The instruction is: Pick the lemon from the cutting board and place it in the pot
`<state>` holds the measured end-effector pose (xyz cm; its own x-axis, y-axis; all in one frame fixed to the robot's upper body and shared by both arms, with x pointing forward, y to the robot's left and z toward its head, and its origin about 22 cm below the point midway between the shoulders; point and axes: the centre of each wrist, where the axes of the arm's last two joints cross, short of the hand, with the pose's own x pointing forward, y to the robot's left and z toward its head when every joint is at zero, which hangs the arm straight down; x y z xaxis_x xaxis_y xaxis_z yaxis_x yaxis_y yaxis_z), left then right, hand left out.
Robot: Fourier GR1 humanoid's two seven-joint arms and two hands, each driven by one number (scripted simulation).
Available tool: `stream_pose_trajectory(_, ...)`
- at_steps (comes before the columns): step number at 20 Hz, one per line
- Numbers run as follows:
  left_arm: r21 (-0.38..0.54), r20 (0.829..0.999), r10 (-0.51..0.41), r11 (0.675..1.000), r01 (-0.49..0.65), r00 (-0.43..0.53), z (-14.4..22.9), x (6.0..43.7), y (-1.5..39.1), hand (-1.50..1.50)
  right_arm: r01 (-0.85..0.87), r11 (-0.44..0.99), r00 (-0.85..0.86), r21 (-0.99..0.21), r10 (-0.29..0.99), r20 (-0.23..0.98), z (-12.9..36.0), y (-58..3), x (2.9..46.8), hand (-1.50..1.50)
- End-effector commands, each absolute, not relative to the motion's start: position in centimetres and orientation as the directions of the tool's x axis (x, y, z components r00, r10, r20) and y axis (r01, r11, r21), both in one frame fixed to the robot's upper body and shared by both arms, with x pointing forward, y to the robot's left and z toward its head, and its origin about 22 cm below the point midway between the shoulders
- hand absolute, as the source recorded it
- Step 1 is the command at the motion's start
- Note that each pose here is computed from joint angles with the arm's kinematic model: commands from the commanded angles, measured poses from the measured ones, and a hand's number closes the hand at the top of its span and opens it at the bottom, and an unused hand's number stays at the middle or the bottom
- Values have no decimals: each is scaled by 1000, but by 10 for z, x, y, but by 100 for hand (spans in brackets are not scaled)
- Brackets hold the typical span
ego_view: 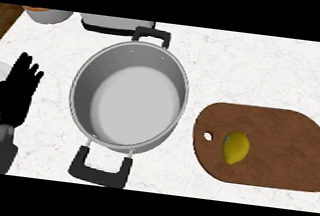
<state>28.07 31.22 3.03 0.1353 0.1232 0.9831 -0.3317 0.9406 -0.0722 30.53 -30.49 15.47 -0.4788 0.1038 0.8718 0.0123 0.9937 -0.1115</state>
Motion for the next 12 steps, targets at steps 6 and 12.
stream_pose_trajectory(6, 298, 949, -241, 893, -336, 201, 33, 253, 366, 0, 746, 661, 84, 78, -211, 974, -11, -347, 220, 150)
stream_pose_trajectory(12, 367, 921, -306, 890, -272, 240, 19, 238, 365, 0, 850, 352, 316, -391, 252, 915, -51, -347, 156, -150)
